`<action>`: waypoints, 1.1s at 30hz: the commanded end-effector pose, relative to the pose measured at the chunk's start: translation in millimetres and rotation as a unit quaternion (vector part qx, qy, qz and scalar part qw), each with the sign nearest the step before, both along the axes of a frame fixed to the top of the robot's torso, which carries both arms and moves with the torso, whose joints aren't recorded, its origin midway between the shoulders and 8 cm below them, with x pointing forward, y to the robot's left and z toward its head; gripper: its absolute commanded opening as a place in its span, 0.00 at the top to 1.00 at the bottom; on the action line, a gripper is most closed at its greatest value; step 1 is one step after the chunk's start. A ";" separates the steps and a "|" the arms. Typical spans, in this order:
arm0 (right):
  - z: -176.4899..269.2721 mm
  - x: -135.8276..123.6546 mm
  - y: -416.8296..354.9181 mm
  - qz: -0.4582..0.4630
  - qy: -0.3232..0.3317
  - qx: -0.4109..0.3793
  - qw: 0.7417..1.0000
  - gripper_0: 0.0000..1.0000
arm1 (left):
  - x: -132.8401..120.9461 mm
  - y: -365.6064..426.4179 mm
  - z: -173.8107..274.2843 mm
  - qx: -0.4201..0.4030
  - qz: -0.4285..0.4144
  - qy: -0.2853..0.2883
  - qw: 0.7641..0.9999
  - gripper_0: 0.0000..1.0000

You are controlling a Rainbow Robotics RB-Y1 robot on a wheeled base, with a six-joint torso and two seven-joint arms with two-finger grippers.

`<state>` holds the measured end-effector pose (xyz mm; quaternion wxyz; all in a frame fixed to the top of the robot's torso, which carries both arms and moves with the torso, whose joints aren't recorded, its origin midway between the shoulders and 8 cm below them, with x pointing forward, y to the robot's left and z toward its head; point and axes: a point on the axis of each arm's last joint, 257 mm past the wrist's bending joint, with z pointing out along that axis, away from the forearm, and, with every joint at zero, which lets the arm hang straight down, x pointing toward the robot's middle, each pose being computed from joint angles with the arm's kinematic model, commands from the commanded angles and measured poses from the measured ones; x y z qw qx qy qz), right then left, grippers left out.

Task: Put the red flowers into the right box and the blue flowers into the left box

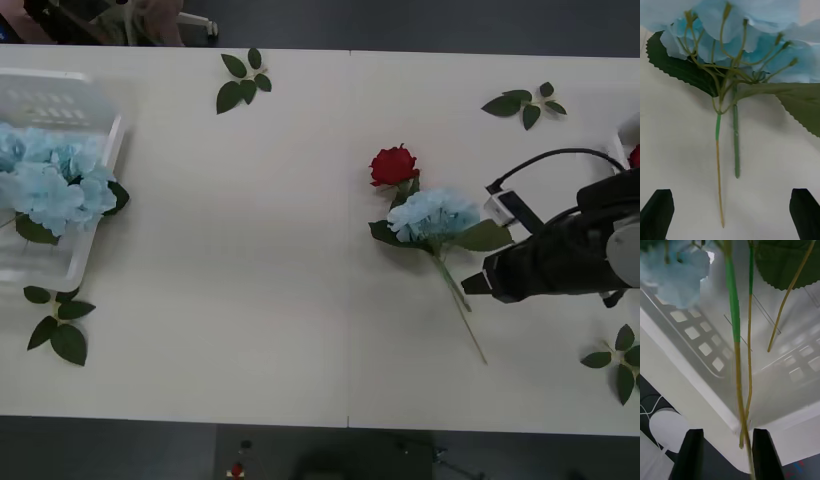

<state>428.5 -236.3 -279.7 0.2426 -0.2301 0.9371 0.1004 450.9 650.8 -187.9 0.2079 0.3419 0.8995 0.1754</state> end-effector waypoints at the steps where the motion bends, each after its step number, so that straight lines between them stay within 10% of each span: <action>1: 9.6 12.6 9.5 -0.007 -0.020 -0.007 1.000 0.12 | 6.6 5.0 21.2 -0.005 0.012 -0.027 1.000 0.00; 10: -8.3 19.1 18.5 -0.018 -0.019 -0.015 1.000 0.16 | 25.4 -88.6 93.4 -0.178 -0.035 -0.073 0.981 0.00; 19: -33.3 35.2 39.6 -0.017 -0.009 -0.024 1.000 0.25 | 40.4 -341.0 109.2 -0.486 -0.205 -0.069 0.847 0.00; 29: -41.5 51.1 62.6 -0.005 -0.015 -0.035 0.999 0.66 | 51.7 -497.3 101.4 -0.559 -0.279 -0.101 0.775 0.00; 33: -47.5 56.2 67.0 -0.008 -0.017 -0.033 0.999 0.68 | 44.5 -516.8 113.6 -0.525 -0.325 -0.118 0.778 0.00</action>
